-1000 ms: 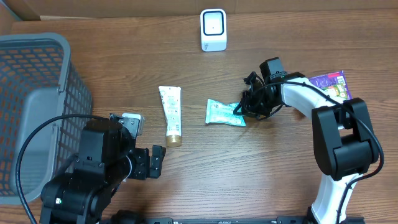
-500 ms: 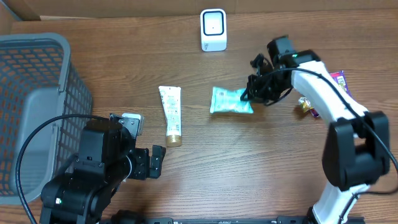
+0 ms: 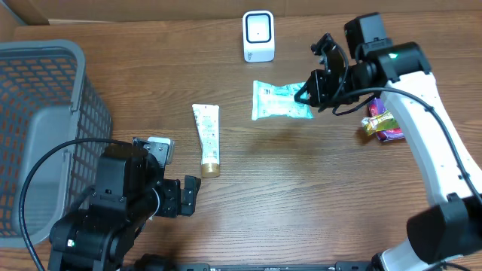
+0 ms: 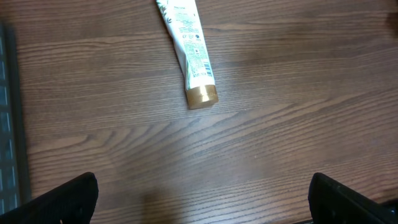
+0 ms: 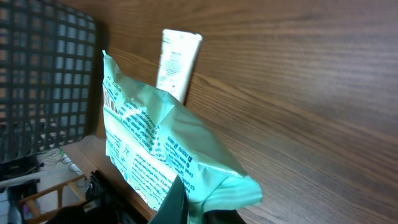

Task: Scan the item barcode
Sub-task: 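Lift the teal wipes pack up and back with the right gripper, then hold the wipes pack's barcode in front of the white scanner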

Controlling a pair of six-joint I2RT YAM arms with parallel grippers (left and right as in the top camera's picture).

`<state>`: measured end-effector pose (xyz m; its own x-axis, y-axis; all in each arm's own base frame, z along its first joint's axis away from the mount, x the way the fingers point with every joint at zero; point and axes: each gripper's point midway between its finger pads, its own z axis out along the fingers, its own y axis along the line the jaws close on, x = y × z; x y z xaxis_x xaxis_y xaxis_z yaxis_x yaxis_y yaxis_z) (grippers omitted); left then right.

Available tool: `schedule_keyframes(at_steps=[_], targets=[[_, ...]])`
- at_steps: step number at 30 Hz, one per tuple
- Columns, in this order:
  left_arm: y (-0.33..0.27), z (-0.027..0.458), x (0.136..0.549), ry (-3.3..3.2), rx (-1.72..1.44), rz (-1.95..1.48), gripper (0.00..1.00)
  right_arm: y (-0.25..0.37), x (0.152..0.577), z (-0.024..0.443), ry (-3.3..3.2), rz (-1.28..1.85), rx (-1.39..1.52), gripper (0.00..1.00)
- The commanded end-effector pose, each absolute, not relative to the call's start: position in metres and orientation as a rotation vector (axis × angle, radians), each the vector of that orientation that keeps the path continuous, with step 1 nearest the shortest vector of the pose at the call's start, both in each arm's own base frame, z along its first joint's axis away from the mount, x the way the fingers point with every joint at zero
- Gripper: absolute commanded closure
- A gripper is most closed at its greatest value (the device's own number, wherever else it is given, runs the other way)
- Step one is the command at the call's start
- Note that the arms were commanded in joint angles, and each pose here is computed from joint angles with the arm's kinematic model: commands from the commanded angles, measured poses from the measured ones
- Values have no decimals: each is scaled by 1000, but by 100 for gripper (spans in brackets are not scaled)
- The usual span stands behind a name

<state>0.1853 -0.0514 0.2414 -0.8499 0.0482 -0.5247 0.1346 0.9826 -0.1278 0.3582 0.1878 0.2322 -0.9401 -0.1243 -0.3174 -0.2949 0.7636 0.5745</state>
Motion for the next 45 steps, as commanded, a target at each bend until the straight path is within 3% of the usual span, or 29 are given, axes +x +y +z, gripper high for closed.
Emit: schedule_keyframes(at_steps=[1,12,16,20,26,36,45], targets=[[-49,242,187,2579,106,-204,0,190,351,275,2563,960,-415,96],[-49,242,187,2579,106,-204,0,183,362,294,2461,829,-440,96],[-49,242,187,2579,106,-204,0,157,403,288,2417,331,-283,96],[-49,242,187,2579,106,-204,0,145,441,317,2182,-137,-140,96],[-49,242,187,2579,106,-204,0,171,491,346,1871,-568,-275,96],[-49,242,187,2579,106,-204,1,220,571,284,1578,-1089,-836,96],[-49,242,187,2579,106,-204,0,229,608,222,1443,-1216,-1050,96]])
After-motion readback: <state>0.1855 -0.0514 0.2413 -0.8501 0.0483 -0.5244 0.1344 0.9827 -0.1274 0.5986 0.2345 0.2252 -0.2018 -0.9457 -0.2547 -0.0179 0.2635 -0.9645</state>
